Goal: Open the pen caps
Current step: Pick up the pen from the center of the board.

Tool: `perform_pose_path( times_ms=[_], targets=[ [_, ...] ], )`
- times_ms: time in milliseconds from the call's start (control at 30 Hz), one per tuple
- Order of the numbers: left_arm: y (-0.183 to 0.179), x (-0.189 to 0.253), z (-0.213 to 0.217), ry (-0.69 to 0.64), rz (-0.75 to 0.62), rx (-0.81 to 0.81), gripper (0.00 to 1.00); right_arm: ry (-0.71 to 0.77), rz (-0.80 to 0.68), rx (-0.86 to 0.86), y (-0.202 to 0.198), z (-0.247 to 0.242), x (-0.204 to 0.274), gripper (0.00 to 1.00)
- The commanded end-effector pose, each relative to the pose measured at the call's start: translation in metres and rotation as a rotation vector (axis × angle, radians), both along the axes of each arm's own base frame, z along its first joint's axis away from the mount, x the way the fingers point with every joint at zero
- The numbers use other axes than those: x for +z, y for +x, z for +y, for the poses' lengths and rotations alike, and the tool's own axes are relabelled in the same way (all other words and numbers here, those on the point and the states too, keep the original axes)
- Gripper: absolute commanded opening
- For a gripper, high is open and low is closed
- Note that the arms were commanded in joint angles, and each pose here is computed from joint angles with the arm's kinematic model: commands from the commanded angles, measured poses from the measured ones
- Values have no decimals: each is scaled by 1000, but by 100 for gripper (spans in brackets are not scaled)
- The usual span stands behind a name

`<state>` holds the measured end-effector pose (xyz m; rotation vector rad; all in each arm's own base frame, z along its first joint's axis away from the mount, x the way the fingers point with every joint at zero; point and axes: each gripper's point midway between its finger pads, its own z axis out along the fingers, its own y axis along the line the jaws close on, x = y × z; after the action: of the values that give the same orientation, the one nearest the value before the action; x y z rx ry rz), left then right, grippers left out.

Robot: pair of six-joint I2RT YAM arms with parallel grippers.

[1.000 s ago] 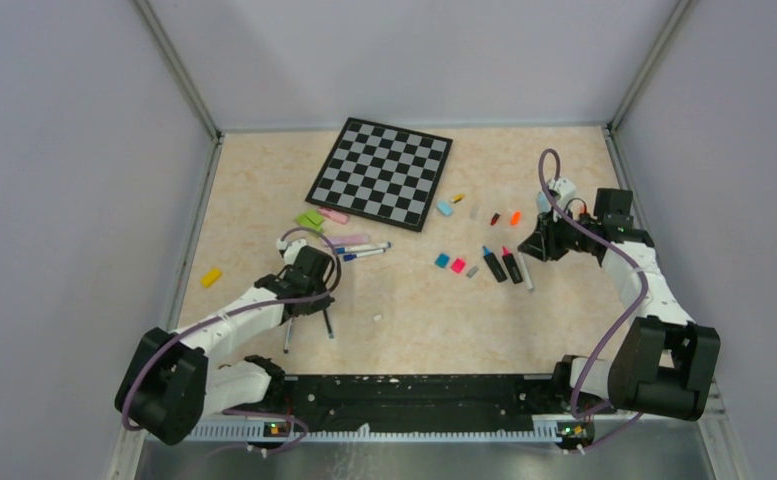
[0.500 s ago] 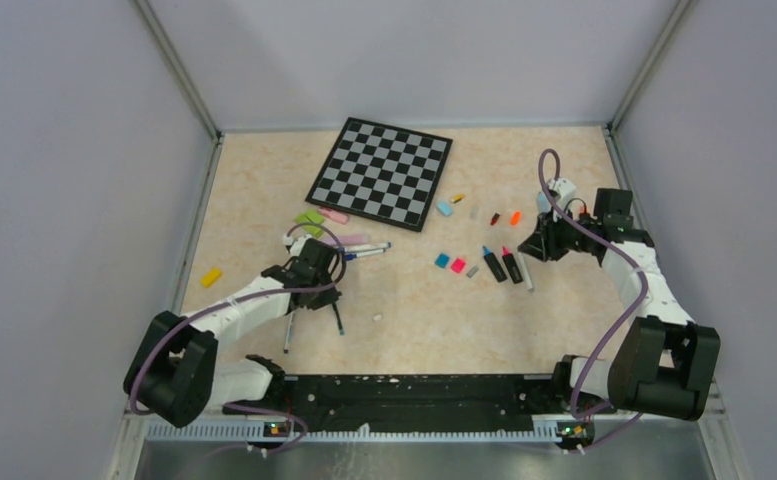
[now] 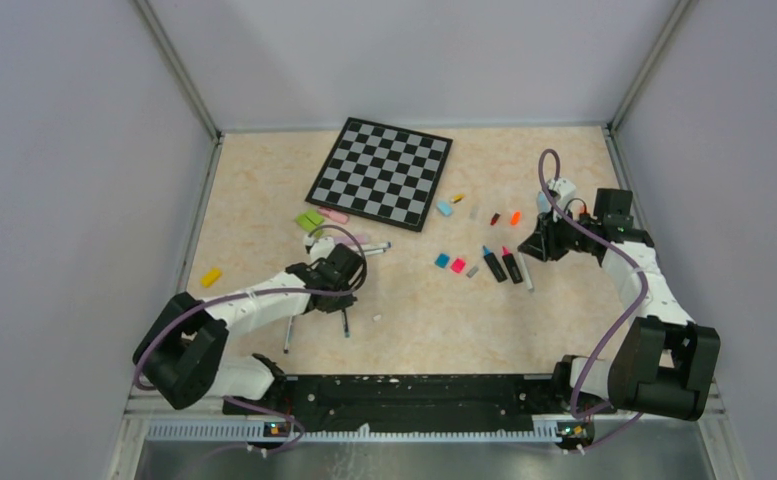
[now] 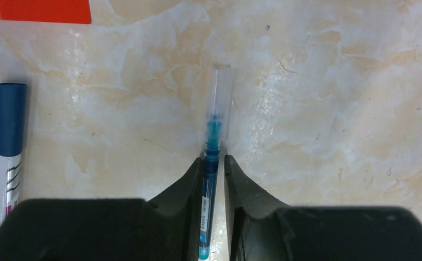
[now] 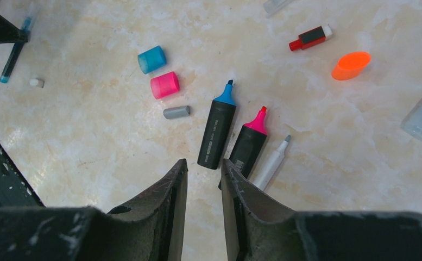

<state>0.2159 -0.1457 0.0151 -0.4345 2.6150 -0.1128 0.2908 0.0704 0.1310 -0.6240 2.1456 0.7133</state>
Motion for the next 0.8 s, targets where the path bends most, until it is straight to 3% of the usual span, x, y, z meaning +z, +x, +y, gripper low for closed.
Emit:
perform_pose_path(
  times_ms=[0, 167, 400, 600, 767],
  targets=[
    [-63, -37, 38, 200, 251, 11, 24, -9, -72, 14, 4, -1, 16, 28],
    [-68, -37, 33, 268, 262, -37, 21, -8, -77, 16, 4, 0, 18, 28],
    [-65, -37, 18, 263, 255, -127, 9, -5, -86, 20, 3, 1, 21, 28],
    [-45, -10, -6, 168, 132, -182, 2, 42, -104, 85, -7, 12, 27, 29],
    [-20, 39, -39, -23, -68, -229, 1, 165, -121, 199, -26, 33, 36, 30]
  ],
)
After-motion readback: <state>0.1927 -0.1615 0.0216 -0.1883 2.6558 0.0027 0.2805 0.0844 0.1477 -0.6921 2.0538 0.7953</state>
